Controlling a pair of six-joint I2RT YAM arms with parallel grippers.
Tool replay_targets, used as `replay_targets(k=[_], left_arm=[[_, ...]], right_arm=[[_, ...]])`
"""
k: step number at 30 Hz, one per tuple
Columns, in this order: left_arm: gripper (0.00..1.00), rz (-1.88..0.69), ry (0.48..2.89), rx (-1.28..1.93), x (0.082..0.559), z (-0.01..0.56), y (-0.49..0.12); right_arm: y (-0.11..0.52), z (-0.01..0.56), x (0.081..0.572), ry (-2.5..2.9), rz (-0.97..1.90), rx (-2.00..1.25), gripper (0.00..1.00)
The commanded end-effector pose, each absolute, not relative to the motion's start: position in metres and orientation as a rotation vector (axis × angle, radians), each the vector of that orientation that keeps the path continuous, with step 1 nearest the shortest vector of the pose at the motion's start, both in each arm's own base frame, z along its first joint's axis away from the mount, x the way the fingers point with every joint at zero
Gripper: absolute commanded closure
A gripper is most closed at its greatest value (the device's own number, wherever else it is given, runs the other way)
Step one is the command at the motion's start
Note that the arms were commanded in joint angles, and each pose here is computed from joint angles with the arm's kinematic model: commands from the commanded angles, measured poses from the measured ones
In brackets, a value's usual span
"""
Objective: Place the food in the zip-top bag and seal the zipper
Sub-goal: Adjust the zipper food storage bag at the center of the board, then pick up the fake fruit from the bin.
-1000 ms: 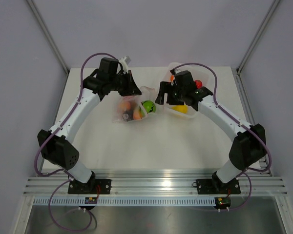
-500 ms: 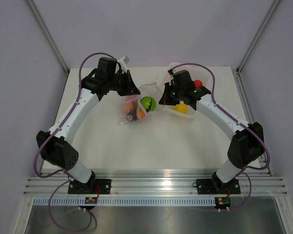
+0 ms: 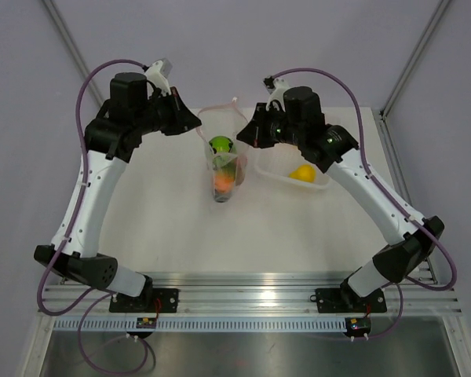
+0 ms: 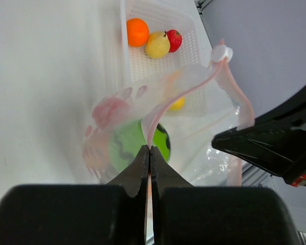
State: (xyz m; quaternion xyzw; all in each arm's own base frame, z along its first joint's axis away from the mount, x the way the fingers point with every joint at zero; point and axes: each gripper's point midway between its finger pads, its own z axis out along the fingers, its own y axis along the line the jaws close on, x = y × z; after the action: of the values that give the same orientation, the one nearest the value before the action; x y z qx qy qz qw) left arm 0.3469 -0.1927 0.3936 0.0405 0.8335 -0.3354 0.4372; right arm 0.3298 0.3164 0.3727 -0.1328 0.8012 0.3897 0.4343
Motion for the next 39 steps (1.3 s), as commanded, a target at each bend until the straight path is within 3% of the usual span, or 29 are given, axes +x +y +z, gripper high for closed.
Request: replay_targets(k=[1,9,17,18,19,20,22,24,31,39], left_arm=[[1.00,-0.744,2.041,0.079,0.351,0.400,-0.173],[1.00,-0.757,2.334,0.041,0.359,0.267,-0.179],[1.00,-0.753,2.257,0.063,0.363,0.302,-0.179],[1.00,-0.766,2.247,0.063,0.365,0.304,-0.181],[1.00,-0.798,2.247,0.072,0.364,0.304,-0.185],[1.00,-0.822,2.249,0.062,0.364,0.304,-0.188],[1.00,-0.871,2.259,0.065,0.366,0.299,-0.196],[1.00,-0.899,2.248,0.054,0.368,0.300,-0.199],[1.00,-0.940,2.237,0.032,0.378,0.303,-0.209],[1.00,-0.964,2.233,0.039,0.380,0.304,-0.215]], right_arm=[[0.330,0.338,0.339,2.056,0.965,-0.345,1.00],[0.334,0.240,0.356,2.321,0.826,-0.326,1.00],[0.316,0.256,0.358,2.255,0.741,-0.303,0.99],[0.314,0.252,0.357,2.265,0.729,-0.301,0.94],[0.310,0.250,0.360,2.267,0.696,-0.288,0.78],[0.305,0.249,0.361,2.266,0.669,-0.287,0.52],[0.290,0.253,0.363,2.246,0.592,-0.241,0.34],[0.270,0.272,0.362,2.189,0.547,-0.195,0.24],[0.178,0.306,0.369,2.077,0.440,0.017,0.20],[0.114,0.229,0.399,2.272,0.235,0.135,0.09]])
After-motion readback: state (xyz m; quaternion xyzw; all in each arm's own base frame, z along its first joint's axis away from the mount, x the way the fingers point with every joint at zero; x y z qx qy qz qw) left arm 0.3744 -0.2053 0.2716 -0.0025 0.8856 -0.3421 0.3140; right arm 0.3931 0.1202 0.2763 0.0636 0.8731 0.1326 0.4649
